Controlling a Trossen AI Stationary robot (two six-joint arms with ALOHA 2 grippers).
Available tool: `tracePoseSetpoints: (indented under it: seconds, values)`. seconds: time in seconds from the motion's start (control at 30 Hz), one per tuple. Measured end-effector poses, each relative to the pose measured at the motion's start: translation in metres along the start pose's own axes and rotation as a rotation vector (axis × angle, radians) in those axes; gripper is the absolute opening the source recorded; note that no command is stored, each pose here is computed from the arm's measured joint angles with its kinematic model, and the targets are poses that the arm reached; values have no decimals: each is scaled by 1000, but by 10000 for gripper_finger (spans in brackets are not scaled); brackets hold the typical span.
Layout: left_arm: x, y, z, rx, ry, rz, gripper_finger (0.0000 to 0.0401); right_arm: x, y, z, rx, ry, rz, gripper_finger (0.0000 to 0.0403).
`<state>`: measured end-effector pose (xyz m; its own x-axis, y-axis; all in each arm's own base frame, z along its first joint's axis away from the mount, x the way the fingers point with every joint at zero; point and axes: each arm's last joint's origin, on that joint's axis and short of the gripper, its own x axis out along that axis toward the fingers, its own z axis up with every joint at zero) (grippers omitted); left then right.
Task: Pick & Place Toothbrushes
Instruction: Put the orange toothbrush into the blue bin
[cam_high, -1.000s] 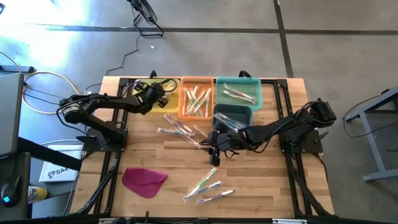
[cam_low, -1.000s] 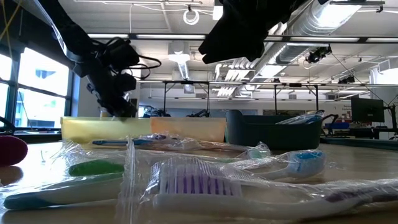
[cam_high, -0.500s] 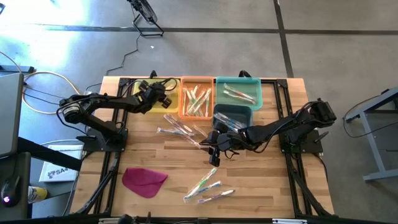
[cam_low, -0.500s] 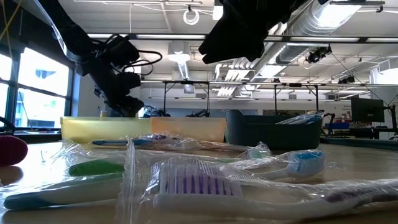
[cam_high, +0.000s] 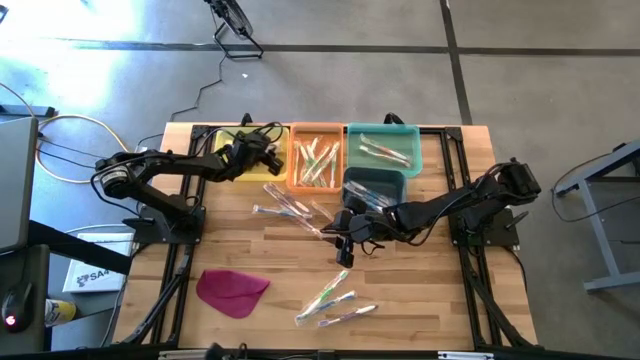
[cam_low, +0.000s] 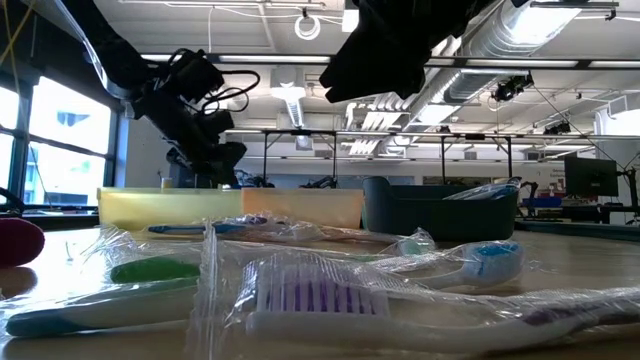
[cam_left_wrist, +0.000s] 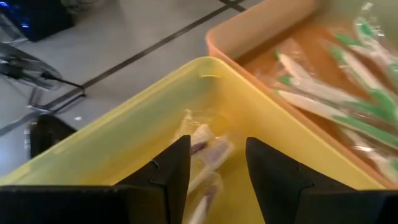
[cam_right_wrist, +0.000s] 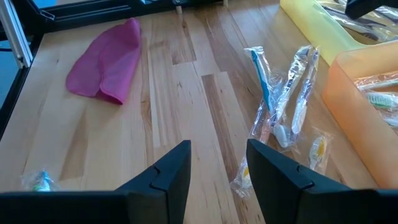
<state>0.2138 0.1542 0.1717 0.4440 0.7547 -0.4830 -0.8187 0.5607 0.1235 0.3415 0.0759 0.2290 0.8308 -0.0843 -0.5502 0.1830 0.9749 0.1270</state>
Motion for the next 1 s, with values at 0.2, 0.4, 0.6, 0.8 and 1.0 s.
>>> tracePoseSetpoints:
  seconds: [0.2, 0.4, 0.6, 0.8, 1.0]
  values:
    - [-3, -1, 2, -2, 0, -62, 141, 0, 0, 0, -3, -1, -3, 148]
    - [-13, -1, 8, -12, -21, -169, 82, 0, 0, 0, -3, -1, -4, 148]
    - [-29, -3, 12, 6, -10, -253, 19, 0, 0, 0, -3, -1, -4, 148]
    - [-50, -20, 16, 50, -55, -321, 6, 0, 0, 0, -3, -1, -4, 148]
    - [-73, -34, 20, 98, -127, -387, 7, 0, 0, 0, -3, -1, -3, 148]
